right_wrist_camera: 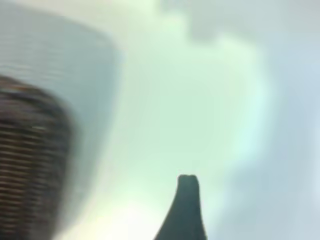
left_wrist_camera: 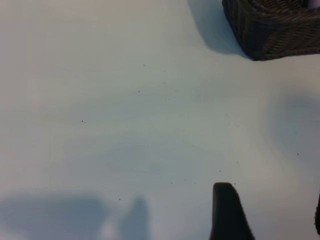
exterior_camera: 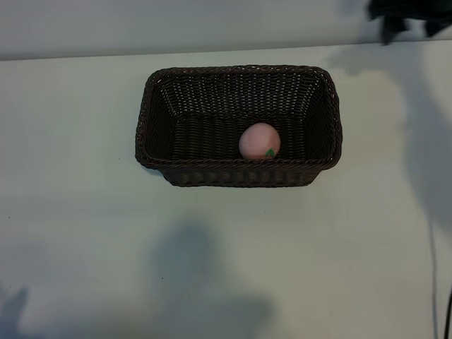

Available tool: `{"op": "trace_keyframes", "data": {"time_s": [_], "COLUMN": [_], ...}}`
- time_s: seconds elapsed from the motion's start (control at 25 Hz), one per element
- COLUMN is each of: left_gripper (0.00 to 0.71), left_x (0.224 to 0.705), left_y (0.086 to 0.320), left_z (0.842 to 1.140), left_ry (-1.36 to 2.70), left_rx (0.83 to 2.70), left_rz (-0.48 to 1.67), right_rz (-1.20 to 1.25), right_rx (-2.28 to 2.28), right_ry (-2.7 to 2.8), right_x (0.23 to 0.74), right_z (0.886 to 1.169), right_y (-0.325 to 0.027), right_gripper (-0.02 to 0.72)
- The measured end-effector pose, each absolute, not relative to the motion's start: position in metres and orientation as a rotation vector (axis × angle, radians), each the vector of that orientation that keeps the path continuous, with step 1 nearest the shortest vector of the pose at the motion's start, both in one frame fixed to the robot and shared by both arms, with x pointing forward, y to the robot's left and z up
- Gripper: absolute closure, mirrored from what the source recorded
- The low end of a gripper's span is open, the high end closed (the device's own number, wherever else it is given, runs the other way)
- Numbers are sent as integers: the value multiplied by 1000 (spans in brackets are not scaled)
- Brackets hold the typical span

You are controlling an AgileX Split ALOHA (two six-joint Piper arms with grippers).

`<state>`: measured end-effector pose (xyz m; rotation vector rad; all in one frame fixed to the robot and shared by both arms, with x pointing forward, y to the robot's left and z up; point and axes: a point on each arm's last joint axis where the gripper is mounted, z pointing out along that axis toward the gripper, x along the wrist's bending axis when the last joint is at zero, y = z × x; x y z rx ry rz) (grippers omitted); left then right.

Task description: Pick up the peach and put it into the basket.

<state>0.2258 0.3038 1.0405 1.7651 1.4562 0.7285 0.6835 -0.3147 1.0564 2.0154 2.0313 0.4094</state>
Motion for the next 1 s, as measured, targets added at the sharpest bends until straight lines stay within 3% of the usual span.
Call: {"op": "trace_keyframes", "data": {"time_s": [0.2, 0.48, 0.72, 1.0], "left_gripper": [281, 281, 281, 282], "left_x": [226, 226, 226, 226], "left_y": [304, 304, 304, 304], "left_z": [1041, 1041, 1041, 1041], "left_ry": [1456, 1456, 1459, 1460], "left_rx": [1765, 1765, 1762, 1762], "left_rz": [729, 729, 727, 726], "right_rz": [331, 440, 533, 731], "right_rx": [2122, 2242, 2164, 1944], "right_ry": [2000, 1900, 1816, 1697], "right_x": [674, 659, 615, 530], "right_z": [1054, 1067, 1126, 1219], "right_y": [-358, -385, -385, -359], "right_gripper": [101, 104, 104, 105]}}
